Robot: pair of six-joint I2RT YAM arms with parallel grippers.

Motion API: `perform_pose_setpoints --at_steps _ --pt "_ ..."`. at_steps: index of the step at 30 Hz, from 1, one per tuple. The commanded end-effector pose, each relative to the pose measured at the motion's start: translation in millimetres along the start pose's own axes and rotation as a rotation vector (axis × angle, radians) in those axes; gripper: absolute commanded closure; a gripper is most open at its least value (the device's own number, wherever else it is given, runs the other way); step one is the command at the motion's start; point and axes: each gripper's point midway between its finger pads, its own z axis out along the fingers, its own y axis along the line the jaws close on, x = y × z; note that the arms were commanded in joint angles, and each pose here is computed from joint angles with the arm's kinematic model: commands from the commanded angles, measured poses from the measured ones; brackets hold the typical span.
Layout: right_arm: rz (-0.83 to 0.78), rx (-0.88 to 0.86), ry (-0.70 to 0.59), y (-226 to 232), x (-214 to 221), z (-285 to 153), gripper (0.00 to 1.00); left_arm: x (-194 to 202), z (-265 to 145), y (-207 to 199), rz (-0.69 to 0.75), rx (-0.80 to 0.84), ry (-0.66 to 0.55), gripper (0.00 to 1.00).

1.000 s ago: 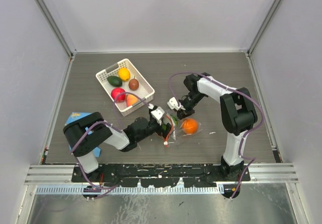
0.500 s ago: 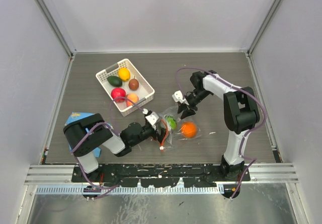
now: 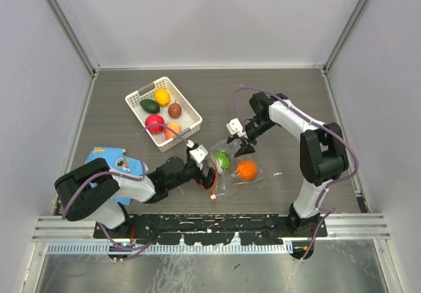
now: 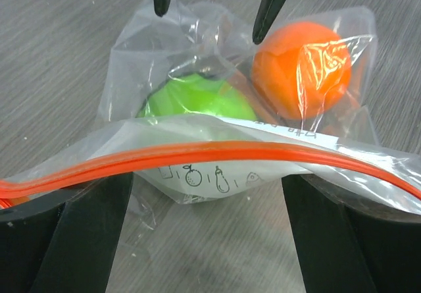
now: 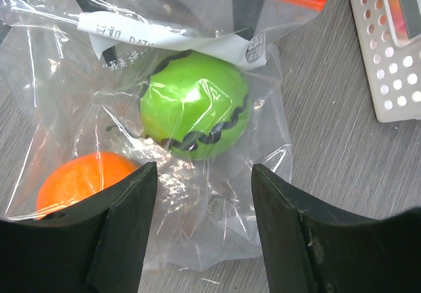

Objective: Open the zip-top bag and remove the fake food
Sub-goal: Pick up the fake fruit from the zipper food storage bag.

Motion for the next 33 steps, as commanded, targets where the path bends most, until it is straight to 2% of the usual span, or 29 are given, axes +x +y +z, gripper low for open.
perform_pose_setpoints --at_steps 1,6,10,15,18,22,26,33 --pt "-0.049 0.065 0.013 -13.2 -10.3 5.6 0.36 -11.1 2.2 -5.6 0.005 0.022 -0.01 0.08" --pt "-0.051 0.039 0.058 -11.9 1.9 19.6 0.39 -5.9 3.0 -10.4 -0.024 0.044 0.005 0.21" --pt "-0.04 0.009 0.087 -9.7 7.7 30.6 0.51 -1.7 3.8 -12.1 -0.042 0.05 0.017 0.29" --pt "-0.022 -0.019 0.128 -8.8 16.1 39.0 0.61 5.0 6.6 -10.8 -0.039 0.046 0.029 0.36" --pt "-0.01 -0.031 0.135 -7.7 19.0 40.3 0.69 12.8 9.5 -7.3 -0.033 0.031 0.043 0.35" --pt "0.003 -0.047 0.127 -5.4 18.5 42.6 0.81 20.4 16.1 -5.3 -0.048 0.016 0.063 0.24" --pt "0.02 -0.079 0.109 -1.0 16.0 48.9 0.97 14.4 24.3 -4.1 -0.065 0.005 0.031 0.22" --pt "0.031 -0.123 0.072 5.1 8.4 57.5 0.99 -6.1 31.8 8.0 -0.061 -0.065 -0.06 0.21"
